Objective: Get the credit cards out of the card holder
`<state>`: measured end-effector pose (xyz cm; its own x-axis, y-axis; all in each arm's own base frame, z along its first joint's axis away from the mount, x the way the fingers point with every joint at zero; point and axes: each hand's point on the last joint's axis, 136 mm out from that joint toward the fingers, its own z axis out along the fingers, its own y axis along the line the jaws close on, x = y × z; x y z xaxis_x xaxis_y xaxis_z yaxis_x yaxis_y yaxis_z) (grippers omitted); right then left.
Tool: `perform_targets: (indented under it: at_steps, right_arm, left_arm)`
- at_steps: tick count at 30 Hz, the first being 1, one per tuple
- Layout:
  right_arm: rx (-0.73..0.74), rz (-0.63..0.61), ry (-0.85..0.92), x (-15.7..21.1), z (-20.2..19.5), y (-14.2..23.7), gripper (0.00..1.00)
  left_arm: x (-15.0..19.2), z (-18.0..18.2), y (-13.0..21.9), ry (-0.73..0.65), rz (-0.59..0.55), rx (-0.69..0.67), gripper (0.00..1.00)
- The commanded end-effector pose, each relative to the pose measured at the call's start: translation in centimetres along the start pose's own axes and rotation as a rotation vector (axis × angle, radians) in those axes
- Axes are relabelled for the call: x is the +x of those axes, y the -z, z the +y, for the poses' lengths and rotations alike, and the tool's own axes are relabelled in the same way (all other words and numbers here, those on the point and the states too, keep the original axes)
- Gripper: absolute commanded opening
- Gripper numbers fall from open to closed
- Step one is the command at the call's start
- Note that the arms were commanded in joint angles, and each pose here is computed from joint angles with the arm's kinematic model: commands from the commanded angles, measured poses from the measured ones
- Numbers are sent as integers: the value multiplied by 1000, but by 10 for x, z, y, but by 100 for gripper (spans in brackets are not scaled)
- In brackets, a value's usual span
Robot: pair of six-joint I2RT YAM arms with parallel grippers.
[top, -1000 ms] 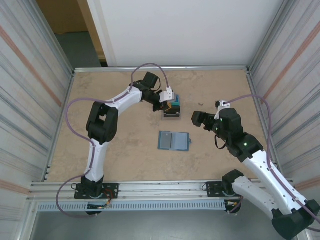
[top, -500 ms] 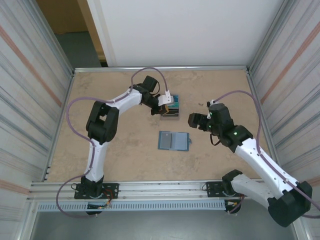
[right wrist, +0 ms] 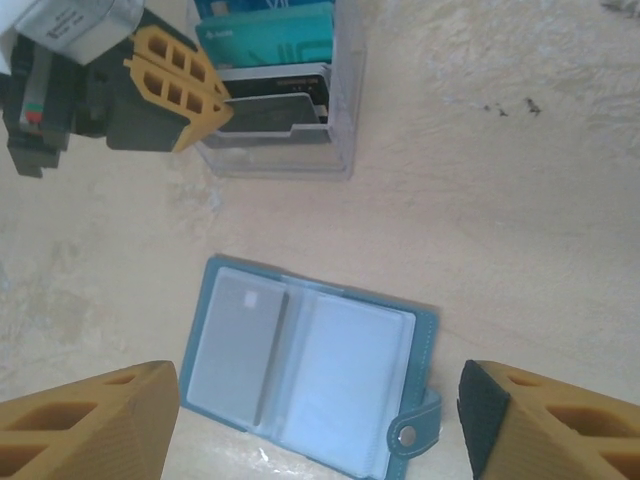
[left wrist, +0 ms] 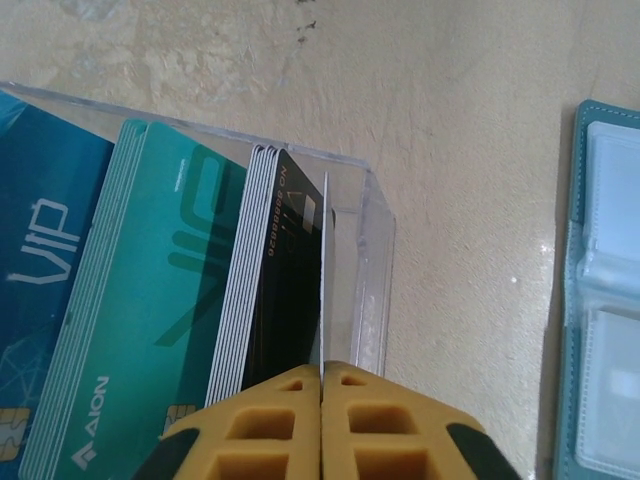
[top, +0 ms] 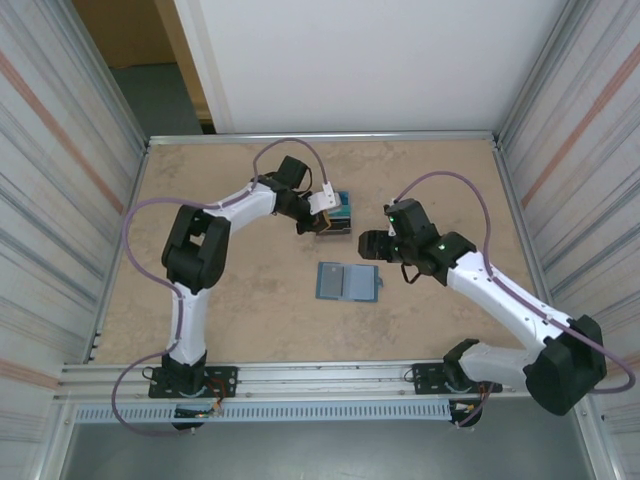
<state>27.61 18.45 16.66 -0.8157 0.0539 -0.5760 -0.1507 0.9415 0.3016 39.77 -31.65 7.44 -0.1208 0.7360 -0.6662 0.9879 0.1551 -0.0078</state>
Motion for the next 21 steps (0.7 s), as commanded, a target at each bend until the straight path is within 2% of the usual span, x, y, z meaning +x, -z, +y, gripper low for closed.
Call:
perform_targets:
  at_steps: [1, 4, 7, 10, 16, 17, 21]
  right_arm:
    - [44, 16, 53, -1, 4, -1, 71]
    - [64, 42, 74, 6, 8, -6, 64]
    - [81, 59, 85, 14, 13, -11, 62]
    - [98, 70, 92, 23, 19, -15, 54]
    - [119, 104, 109, 43, 39, -22, 49]
    - [116, 115, 110, 47, 43, -25, 47]
    - [134, 176, 126, 64, 57, -44, 38]
  left_arm:
    - [-19, 2, 22, 7, -28, -55, 19]
    - [-31, -1, 31, -4, -52, -64, 25]
    - [-47, -5, 48, -12, -94, -75, 28]
    - [-59, -9, 64, -12, -131, -101, 30]
    - [-64, -12, 110, 69, -208, -274, 36]
    - [-61, -12, 119, 94, -217, -314, 39]
    - [-36, -2, 163, 255, -240, -581, 65]
